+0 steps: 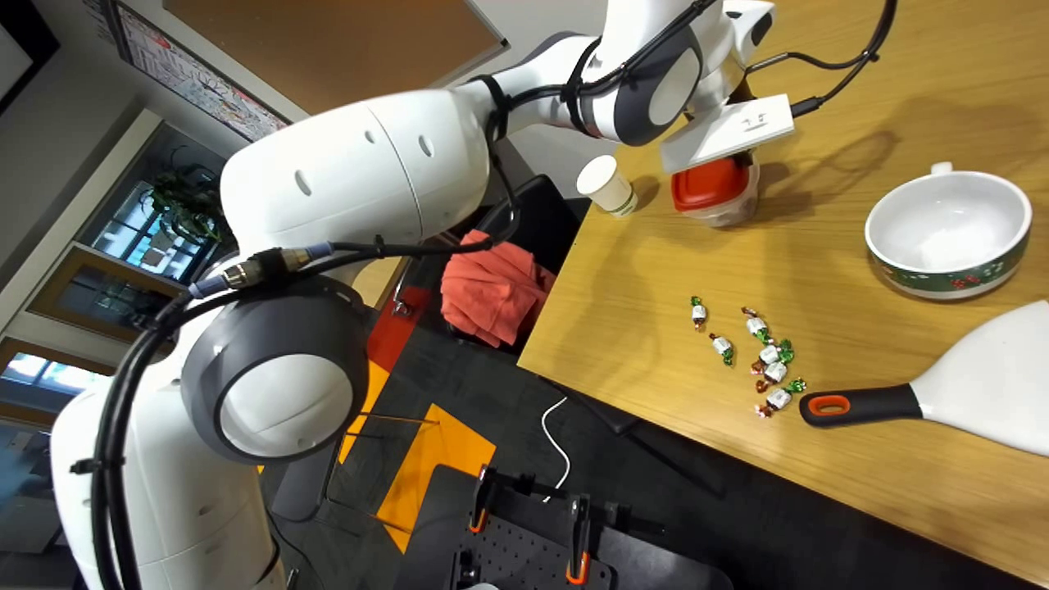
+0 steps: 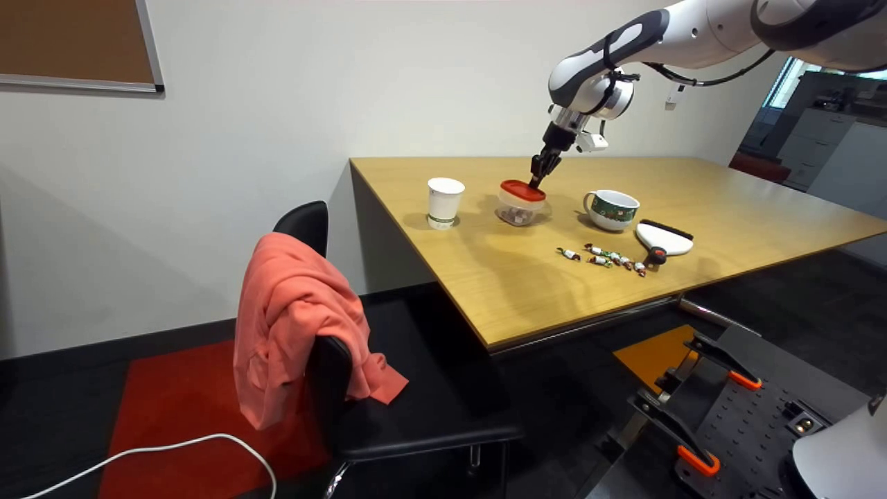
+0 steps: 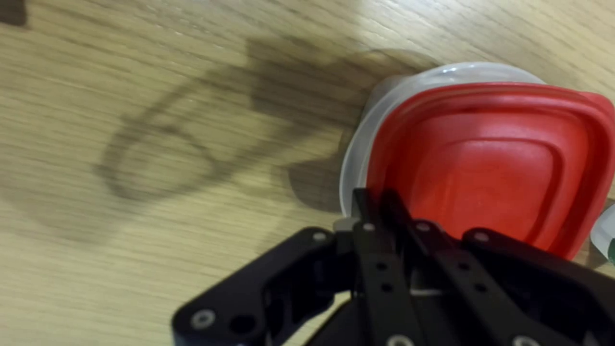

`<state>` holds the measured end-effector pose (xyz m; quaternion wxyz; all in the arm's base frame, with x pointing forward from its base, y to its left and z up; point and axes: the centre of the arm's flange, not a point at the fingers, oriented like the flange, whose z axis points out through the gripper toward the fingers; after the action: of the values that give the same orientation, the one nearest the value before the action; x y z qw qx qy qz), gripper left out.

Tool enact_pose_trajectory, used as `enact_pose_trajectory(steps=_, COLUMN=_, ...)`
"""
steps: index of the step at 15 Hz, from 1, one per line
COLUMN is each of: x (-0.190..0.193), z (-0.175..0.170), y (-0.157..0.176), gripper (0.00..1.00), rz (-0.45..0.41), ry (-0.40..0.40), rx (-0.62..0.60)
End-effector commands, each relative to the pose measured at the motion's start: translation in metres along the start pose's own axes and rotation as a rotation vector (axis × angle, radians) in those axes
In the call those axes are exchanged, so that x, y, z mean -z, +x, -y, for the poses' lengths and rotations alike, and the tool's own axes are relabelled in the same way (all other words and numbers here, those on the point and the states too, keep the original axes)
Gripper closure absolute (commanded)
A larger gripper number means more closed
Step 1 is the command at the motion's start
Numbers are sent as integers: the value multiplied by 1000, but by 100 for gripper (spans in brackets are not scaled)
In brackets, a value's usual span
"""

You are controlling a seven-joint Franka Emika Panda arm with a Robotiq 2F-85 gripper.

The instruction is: Put the red lid on top of the clear bowl

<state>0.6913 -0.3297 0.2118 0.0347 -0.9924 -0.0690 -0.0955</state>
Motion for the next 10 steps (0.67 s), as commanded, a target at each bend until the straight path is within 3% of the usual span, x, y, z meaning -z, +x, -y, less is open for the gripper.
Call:
enact_pose_trajectory(steps=1, x=3, z=-1, y=5, gripper=98, rz=-5, ry=-4, rx=20)
enact_pose_trajectory(steps=3, x=3, z=-1, y=5, gripper=98, rz=-3, ry=-10, rx=17)
enact_pose_trajectory(steps=4, x=3, z=0, y=4, gripper=67, rz=-5, ry=-14, rx=17)
enact_pose_trajectory(steps=6, x=6, z=-1, y=3, gripper=59, rz=-9, ry=-17, rx=14)
enact_pose_trajectory(steps=10, x=18, z=0, y=2, gripper=29, rz=-26, ry=-18, rx=6)
